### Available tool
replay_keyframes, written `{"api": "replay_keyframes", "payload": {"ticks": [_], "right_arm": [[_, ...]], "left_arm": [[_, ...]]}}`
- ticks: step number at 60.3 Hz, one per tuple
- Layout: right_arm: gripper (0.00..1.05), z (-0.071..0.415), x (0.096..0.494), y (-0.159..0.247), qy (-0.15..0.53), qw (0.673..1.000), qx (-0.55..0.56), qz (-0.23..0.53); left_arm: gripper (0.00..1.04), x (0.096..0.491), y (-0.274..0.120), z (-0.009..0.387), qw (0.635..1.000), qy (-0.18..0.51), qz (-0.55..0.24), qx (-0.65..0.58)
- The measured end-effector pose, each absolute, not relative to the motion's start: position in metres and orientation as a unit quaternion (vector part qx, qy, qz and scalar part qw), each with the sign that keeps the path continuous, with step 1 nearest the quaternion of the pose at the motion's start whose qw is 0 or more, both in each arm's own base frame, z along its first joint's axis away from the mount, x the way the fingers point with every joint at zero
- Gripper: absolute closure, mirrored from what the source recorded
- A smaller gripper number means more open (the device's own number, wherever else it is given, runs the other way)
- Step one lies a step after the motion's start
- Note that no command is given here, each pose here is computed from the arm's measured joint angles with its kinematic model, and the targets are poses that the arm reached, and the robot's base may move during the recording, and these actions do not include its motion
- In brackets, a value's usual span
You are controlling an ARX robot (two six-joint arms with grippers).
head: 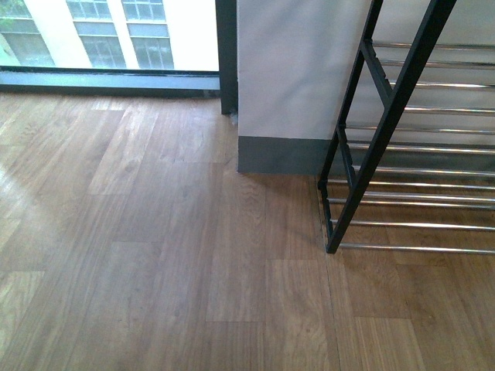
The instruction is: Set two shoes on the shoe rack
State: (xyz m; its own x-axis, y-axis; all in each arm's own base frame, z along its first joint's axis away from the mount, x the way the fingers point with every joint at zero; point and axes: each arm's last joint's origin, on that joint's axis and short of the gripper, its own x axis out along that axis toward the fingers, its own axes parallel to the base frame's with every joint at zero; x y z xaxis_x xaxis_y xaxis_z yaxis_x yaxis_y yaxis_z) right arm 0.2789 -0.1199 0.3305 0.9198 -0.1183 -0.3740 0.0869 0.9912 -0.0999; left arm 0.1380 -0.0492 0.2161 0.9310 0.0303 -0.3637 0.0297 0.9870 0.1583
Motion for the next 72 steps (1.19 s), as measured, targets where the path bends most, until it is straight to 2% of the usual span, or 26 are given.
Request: {"api": "replay_keyframes", "payload": {"ticks": [14,31,41,61,72], "right_arm": [[1.03,0.352,0.335,-0.121,0.206,0.971,-0.086,-0.084],[1.03,0.35,0.374,-0.134,0.227,0.957,-0.113,-0.144],[1.03,0.344,0.385,-0.139,0.238,0.952,-0.116,-0.154],[0.59,0.347,0.395,-0.142,0.211,0.951,-0.125,-0.187],[0.33,0.359,0.38,-0.133,0.173,0.961,-0.126,-0.176]], "left_arm": [[1.03,0.138,-0.049,0.216,0.979,0.186,0.0,0.081],[1.03,0.138,-0.049,0.216,0.979,0.186,0.0,0.081],[1.03,0.138,-0.049,0.216,0.979,0.186,0.0,0.081],[1.03,0.138,-0.049,0.216,0.979,0.186,0.0,0.081],[1.03,0.138,-0.049,0.216,0.979,0.186,0.0,0.081]]}}
